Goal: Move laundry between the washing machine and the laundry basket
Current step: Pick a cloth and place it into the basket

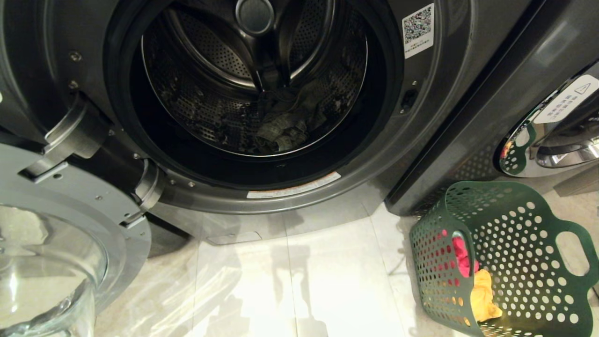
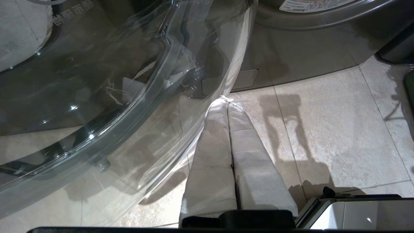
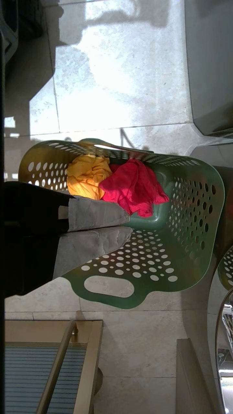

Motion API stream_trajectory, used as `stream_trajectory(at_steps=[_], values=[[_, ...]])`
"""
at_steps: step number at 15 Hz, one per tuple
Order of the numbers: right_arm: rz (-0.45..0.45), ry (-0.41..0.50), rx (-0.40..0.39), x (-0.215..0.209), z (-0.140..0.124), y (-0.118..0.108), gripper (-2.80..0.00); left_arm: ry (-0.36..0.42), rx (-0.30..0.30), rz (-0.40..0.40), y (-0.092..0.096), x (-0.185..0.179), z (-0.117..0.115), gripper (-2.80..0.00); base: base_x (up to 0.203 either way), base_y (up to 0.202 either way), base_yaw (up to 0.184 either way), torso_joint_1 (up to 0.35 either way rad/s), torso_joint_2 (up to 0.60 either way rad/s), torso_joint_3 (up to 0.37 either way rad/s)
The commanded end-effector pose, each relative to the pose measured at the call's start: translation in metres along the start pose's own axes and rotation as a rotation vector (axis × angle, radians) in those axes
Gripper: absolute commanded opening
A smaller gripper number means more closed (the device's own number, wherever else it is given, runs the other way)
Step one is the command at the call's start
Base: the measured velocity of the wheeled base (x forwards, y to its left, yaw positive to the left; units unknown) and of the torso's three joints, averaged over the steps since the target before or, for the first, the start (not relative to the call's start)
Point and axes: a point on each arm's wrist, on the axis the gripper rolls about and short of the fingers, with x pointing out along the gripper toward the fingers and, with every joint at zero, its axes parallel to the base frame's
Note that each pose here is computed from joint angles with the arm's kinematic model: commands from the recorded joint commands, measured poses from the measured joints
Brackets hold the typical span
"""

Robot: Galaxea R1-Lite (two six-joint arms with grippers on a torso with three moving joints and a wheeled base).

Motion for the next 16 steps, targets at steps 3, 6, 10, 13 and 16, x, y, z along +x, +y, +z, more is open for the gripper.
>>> stream_trajectory(at_steps=[3, 6, 10, 13, 16], values=[[0.029, -0.067, -0.008, 0.005, 0.001, 0.003, -2.8, 0.007, 0.0, -0.002, 0.0, 0.0, -0.002, -2.8, 0.0, 0.0, 0.0, 0.0, 0.0, 0.0], [0.052, -0.101, -0.014, 0.008, -0.003, 0.007, -2.8, 0.009, 0.0, -0.002, 0.0, 0.0, -0.002, -2.8, 0.0, 0.0, 0.0, 0.0, 0.0, 0.0], [0.054, -0.099, -0.016, 0.008, -0.004, 0.008, -2.8, 0.008, -0.001, -0.002, 0.0, 0.0, -0.002, -2.8, -0.001, -0.008, 0.176, 0.002, 0.0, 0.002], [0.053, -0.101, -0.018, 0.007, -0.004, 0.008, -2.8, 0.008, -0.001, -0.002, 0.0, 0.0, -0.002, -2.8, 0.001, -0.009, 0.193, 0.003, 0.0, 0.001], [0.064, -0.088, -0.019, 0.008, -0.008, 0.01, -2.8, 0.008, -0.001, -0.001, 0.0, 0.0, -0.002, -2.8, 0.002, -0.003, 0.066, 0.003, 0.0, 0.002]])
